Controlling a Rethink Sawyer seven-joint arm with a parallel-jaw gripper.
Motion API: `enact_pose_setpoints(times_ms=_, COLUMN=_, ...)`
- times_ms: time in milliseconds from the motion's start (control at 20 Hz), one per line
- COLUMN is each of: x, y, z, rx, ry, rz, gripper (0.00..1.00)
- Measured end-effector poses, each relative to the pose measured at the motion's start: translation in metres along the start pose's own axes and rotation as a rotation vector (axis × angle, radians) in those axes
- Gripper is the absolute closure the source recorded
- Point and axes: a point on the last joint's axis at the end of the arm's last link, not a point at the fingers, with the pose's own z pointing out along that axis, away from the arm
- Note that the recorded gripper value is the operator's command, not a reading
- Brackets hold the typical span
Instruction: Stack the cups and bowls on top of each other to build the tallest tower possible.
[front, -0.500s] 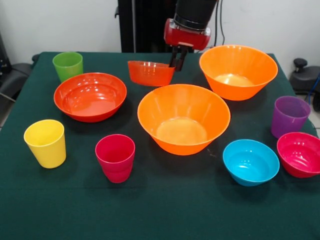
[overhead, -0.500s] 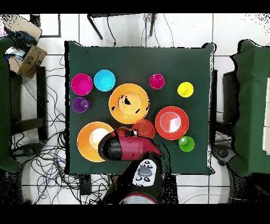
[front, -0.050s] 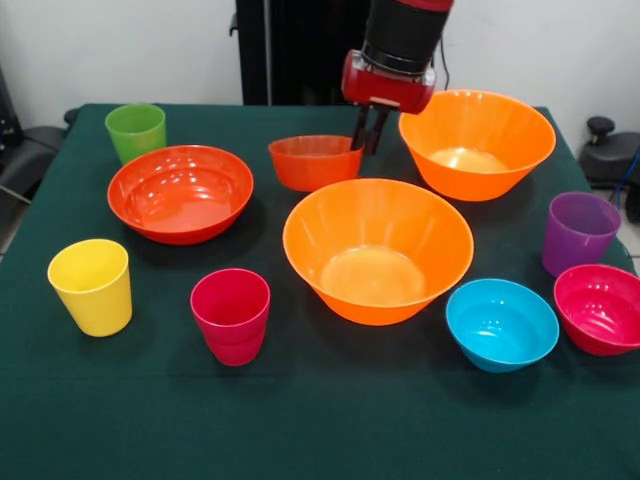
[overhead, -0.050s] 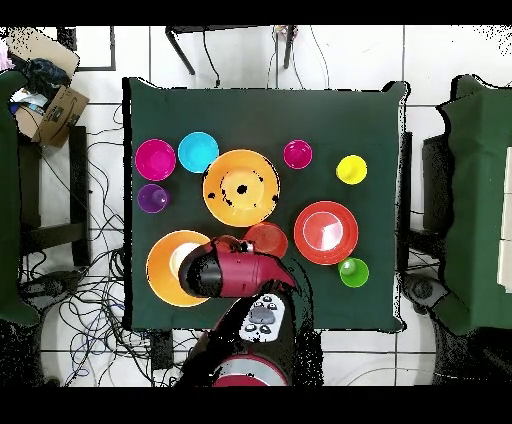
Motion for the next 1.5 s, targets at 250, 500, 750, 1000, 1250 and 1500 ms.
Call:
enact_pose_setpoints(times_ms=250, x=0.000, y=0.012, z=-0.002, rx=-0.001, ry=0.025, rz=-0.003, gripper=1.00)
enact_pose_setpoints(times_ms=500, x=0.005, y=0.025, z=-0.007, rx=0.000, ry=0.093, rz=-0.024, gripper=1.00)
enact_pose_setpoints(times_ms=750, x=0.008, y=0.031, z=-0.011, rx=0.002, ry=0.135, rz=-0.036, gripper=1.00)
enact_pose_setpoints(times_ms=1000, x=0.007, y=0.030, z=-0.012, rx=0.003, ry=0.152, rz=-0.036, gripper=1.00)
enact_pose_setpoints(times_ms=1250, x=0.005, y=0.029, z=-0.013, rx=0.005, ry=0.169, rz=-0.034, gripper=1.00)
enact_pose_setpoints(times_ms=1500, x=0.002, y=0.026, z=-0.013, rx=0.008, ry=0.172, rz=-0.030, gripper=1.00)
